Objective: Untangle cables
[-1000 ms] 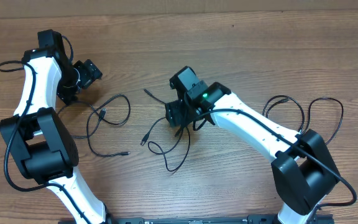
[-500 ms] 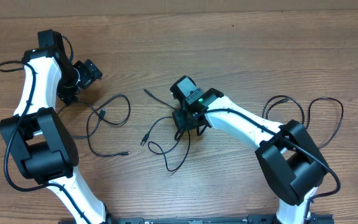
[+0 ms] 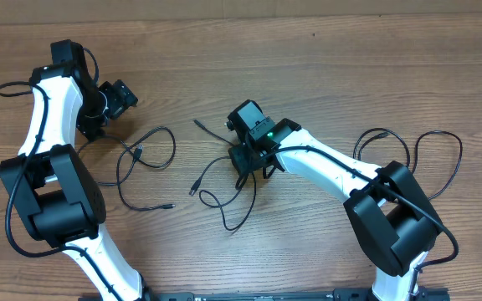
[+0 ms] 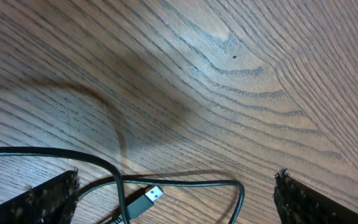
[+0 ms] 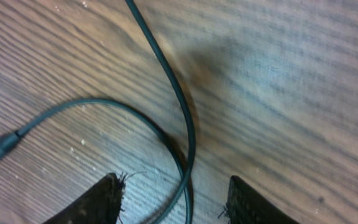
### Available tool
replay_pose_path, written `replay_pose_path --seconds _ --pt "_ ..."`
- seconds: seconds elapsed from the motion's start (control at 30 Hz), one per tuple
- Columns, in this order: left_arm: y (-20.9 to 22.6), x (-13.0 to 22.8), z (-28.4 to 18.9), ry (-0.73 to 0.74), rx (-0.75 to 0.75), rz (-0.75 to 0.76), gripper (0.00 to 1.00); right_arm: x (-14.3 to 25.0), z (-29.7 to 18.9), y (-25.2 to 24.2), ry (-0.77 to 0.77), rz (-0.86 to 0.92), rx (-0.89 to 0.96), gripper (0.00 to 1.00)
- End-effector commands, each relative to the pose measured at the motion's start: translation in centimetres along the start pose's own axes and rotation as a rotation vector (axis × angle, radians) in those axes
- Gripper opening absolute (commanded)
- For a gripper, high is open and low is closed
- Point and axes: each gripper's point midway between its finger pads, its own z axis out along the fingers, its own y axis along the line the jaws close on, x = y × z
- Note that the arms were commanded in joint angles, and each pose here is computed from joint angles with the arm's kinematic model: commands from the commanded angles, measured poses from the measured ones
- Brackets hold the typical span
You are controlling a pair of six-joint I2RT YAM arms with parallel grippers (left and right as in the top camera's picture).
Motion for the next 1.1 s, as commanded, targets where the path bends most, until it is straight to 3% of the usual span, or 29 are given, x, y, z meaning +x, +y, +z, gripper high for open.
replay_pose_path --seconds 0.0,0.27,0.33,0.37,0.4,0.6,0.97,1.0,1.03,1.07 --pt "-0.3 -0.5 -1.0 -0.029 0.004 -0.008 1.00 -0.3 0.2 0.1 -0.011 -0.034 -0.002 0.57" --pt "-0.3 -0.5 -1.0 -0.029 0.004 -0.008 0.99 1.1 2.5 0.4 0.075 -0.123 0.021 0.59" --pt "-0.3 -0.5 -1.0 -0.029 0.004 -0.008 1.00 1.3 2.8 0.8 0.108 -0.158 0.008 0.40" --pt "-0.3 -0.5 -1.0 -0.029 0.004 -0.008 1.00 1.3 2.9 0.9 0.123 -0.159 0.013 0.08" --pt "-0.3 -0.5 -1.0 -0.029 0.004 -0.008 0.99 1.3 2.9 0.9 0.137 -0.159 0.017 0.04" --pt "-0.3 -0.5 -1.0 -0.029 0.004 -0.008 1.00 1.8 2.8 0.8 0.180 -0.154 0.021 0.04" --pt "-0.3 -0.5 -1.0 -0.029 0.004 -0.008 0.99 7.2 1.0 -0.8 0.416 -0.120 0.065 0.05" --pt "-0.3 -0.5 -1.0 -0.029 0.004 -0.008 0.99 7.2 1.0 -0.8 0.416 -0.119 0.065 0.09" --pt "-0.3 -0.5 -1.0 -0.029 0.004 -0.008 1.00 7.1 1.0 -0.8 0.413 -0.119 0.064 0.19" --pt "-0.3 -0.5 -1.0 -0.029 0.004 -0.008 0.99 6.9 1.1 -0.7 0.404 -0.120 0.062 0.41"
